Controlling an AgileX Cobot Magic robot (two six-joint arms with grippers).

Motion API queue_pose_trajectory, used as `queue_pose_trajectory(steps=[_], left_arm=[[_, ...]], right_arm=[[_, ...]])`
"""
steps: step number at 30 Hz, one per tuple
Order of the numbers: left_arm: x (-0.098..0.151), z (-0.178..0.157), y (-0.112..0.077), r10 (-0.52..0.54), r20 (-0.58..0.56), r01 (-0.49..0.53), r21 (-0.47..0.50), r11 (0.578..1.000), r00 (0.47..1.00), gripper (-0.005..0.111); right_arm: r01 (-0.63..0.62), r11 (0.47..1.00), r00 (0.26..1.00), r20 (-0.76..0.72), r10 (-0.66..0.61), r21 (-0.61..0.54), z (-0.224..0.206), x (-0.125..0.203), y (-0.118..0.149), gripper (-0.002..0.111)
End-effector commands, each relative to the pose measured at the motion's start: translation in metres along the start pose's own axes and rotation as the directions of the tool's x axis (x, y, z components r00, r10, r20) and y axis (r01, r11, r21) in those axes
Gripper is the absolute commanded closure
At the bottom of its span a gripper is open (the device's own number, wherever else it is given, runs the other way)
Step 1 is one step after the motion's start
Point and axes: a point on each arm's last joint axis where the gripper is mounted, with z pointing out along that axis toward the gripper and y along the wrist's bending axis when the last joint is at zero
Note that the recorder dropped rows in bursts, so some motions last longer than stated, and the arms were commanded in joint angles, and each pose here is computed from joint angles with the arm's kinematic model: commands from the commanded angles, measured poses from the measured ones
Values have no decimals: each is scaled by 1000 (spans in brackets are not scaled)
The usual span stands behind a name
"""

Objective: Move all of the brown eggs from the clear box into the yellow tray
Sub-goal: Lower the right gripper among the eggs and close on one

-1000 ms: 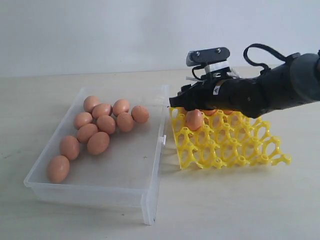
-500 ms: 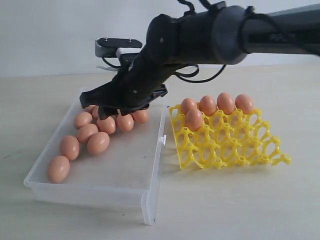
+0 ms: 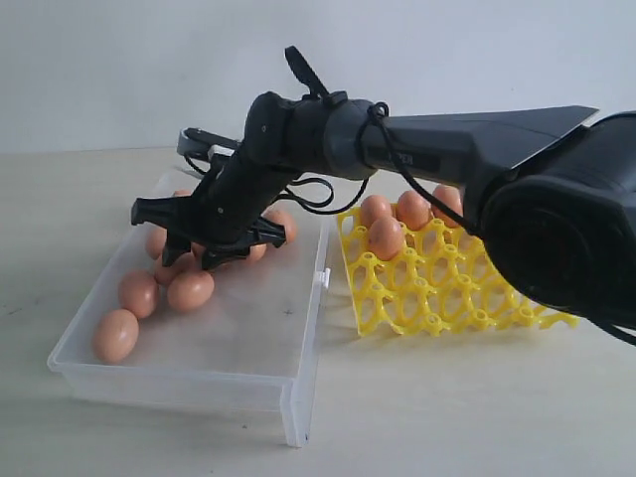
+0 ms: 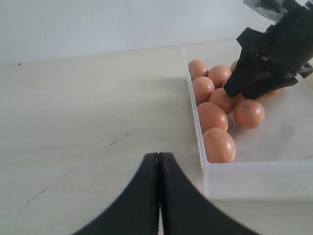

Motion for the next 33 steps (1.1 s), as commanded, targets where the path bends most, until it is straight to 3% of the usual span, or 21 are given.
queue_pose_trajectory(steps=[1, 7, 21, 33], left_arm=[[-2, -1, 0, -2, 19, 2, -3, 1000, 1000, 107], [-2, -1, 0, -2, 19, 2, -3, 1000, 1000, 107], [-2, -1, 0, -2, 19, 2, -3, 1000, 1000, 107], [-2, -1, 0, -2, 19, 2, -3, 1000, 1000, 107]], right_arm=[[-35, 999, 999, -13, 35, 2, 4, -1, -6, 58], [-43, 999, 998, -44, 44, 12, 7, 1, -10, 48], [30, 999, 991, -128, -28, 15, 6, 14, 1, 48], [144, 989, 986, -87, -141, 25, -35, 5, 21, 48]])
